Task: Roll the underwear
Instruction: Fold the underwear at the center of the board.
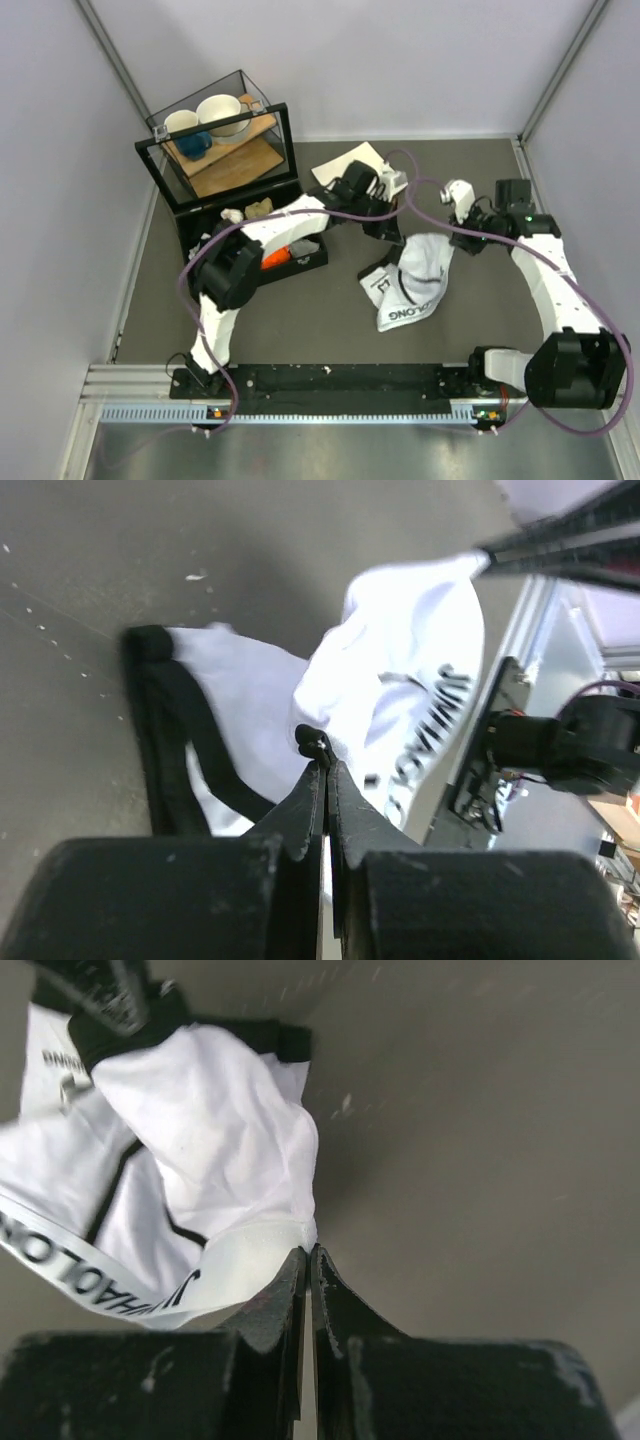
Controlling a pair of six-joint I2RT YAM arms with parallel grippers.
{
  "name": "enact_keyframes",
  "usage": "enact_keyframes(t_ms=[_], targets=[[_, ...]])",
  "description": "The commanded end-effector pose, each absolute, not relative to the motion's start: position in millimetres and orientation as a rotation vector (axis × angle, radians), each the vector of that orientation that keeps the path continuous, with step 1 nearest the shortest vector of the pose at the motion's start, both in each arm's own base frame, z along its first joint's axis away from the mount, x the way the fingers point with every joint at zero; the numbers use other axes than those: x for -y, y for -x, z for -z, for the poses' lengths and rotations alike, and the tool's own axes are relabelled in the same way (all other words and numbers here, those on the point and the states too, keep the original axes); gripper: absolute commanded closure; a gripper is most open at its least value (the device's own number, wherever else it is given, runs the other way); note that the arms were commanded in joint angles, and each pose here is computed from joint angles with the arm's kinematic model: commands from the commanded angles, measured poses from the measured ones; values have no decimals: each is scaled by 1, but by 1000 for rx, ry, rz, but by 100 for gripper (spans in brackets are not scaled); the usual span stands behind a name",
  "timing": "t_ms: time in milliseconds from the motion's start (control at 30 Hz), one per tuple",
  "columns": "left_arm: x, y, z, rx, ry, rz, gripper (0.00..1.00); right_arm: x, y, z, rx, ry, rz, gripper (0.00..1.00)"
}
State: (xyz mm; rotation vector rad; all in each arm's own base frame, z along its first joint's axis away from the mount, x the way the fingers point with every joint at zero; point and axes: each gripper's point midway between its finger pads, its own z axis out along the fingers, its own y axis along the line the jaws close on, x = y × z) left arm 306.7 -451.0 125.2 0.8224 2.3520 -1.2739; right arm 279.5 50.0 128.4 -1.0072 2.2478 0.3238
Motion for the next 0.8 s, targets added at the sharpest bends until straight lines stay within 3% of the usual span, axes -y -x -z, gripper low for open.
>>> enact_keyframes(t_ms=[0, 167, 333, 533, 767], targets=[[438, -296, -264, -1967, -871, 1341, 100, -62, -284, -222, -2009, 1012, -284, 100], [409, -249, -360, -1704, -914, 1393, 100, -73, -253, -300, -1815, 1052, -238, 100], [382, -197, -417, -1531, -945, 1392, 100, -92, -196, -368, -1549, 1135, -205, 100], [369, -141, -442, -1452, -972, 1396, 100, -113, -131, -408, -1339, 1209, -234, 100], [365, -125, -432, -1468, -948, 1385, 100, -116, -121, -412, -1341, 1192, -264, 100]])
